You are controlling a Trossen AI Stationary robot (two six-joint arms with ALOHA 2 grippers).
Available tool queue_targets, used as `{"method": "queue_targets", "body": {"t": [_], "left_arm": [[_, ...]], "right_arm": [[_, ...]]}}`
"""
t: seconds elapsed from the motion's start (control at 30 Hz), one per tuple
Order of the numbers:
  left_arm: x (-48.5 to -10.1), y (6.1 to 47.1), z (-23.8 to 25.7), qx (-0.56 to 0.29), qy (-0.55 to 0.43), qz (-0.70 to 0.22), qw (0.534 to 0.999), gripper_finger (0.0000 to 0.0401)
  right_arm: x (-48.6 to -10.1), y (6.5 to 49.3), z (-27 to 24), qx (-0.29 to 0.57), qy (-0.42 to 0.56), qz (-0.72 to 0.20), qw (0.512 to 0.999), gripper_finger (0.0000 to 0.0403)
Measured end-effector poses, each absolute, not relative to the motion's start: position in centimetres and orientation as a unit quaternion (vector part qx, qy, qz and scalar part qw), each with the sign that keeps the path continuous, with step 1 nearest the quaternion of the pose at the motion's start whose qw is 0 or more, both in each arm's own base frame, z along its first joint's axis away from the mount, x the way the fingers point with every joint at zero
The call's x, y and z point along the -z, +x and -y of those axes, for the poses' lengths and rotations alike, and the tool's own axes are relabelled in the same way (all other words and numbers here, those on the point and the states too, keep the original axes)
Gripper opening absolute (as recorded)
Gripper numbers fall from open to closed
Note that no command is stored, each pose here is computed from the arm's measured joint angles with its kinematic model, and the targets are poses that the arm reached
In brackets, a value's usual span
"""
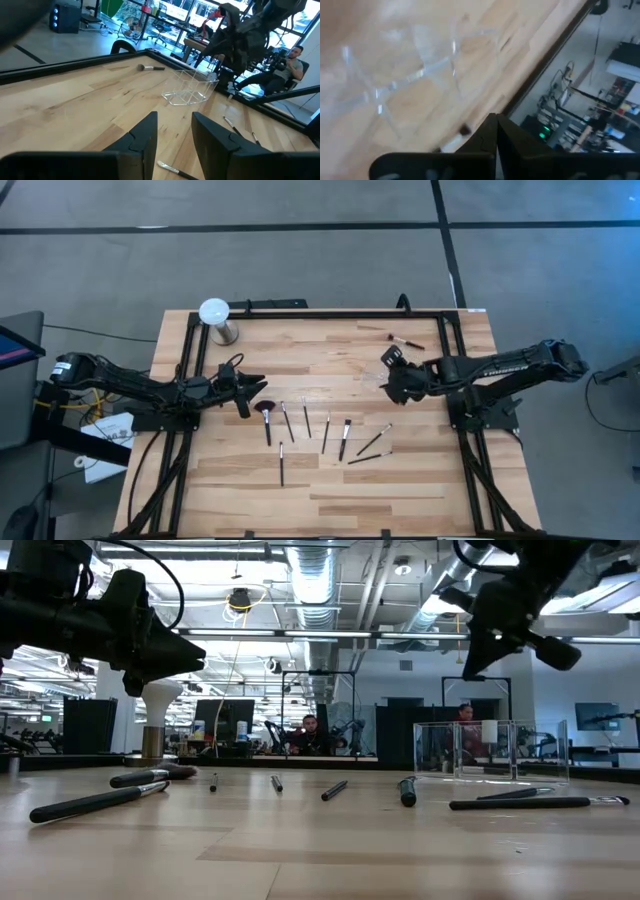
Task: Pick & Place Makeup Supplies
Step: Put the black makeup brush into the transparent organizer
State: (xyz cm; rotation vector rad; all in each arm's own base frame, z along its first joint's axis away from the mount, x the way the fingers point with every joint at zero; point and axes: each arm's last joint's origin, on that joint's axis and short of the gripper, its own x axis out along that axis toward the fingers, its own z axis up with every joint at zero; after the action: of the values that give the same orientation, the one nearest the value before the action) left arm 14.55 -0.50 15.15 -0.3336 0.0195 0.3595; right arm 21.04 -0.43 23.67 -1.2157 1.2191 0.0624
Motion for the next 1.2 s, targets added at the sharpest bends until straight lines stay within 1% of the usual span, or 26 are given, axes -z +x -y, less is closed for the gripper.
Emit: {"method": "queue_targets", "body": {"t": [0.1,0.2,0.27,0.4,0.5,0.6,0.73,0.83,0.9,1.0,1.07,1.2], "left_arm": [[-15.2,14.5,0.5,-0.178,-0.165,-0.01,0.97,0.0118],[-15.1,14.5,0.5,-0.178,-0.165,-0.01,0.97,0.0118],[-15.1,14.5,0.5,-0.178,-0.165,-0.01,0.97,0.0118],[-15.1,14.5,0.5,-0.178,-0.165,-0.01,0.97,0.0118],[-15.1,14.5,0.5,-0.178,-0.165,-0.01,0.97,0.0118],[-15.1,14.5,0.5,-0.178,-0.165,-0.01,0.97,0.0118],[-15.1,14.5,0.5,-0.179,-0.165,-0.01,0.97,0.0118],[-15.1,14.5,0.5,-0.18,-0.165,-0.01,0.97,0.0118],[-15.1,14.5,0.5,-0.18,-0.165,-0.01,0.97,0.0118],[-15.1,14.5,0.5,-0.18,-0.165,-0.01,0.97,0.0118],[-15.1,14.5,0.5,-0.18,-0.165,-0.01,0.97,0.0118],[-15.1,14.5,0.5,-0.18,-0.165,-0.01,0.97,0.0118]], "right_arm": [[-23.9,21.4,0.6,0.034,-0.483,-0.525,0.7,0.0002],[-24.2,21.5,1.2,0.112,-0.406,-0.511,0.75,0.0001],[-24.4,21.6,1.9,0.153,-0.358,-0.502,0.772,0.0002],[-24.6,21.3,3.3,0.197,-0.322,-0.502,0.778,0.0021],[-25.3,20.8,4.5,0.225,-0.341,-0.503,0.761,0.0039],[-27.1,20.1,6.0,0.265,-0.349,-0.501,0.746,0.0056],[-30.0,18.6,8.9,0.32,-0.311,-0.48,0.755,0.0073],[-30.7,17.0,11.7,0.346,-0.248,-0.464,0.777,0.0084],[-30.1,16.0,13.7,0.343,-0.187,-0.457,0.799,0.0091],[-27.9,15.0,16.4,0.306,-0.095,-0.467,0.824,0.0105],[-26.5,14.7,18.1,0.298,-0.058,-0.483,0.821,0.0117],[-23.0,14.9,20.9,0.29,-0.009,-0.538,0.792,0.0152]]}}
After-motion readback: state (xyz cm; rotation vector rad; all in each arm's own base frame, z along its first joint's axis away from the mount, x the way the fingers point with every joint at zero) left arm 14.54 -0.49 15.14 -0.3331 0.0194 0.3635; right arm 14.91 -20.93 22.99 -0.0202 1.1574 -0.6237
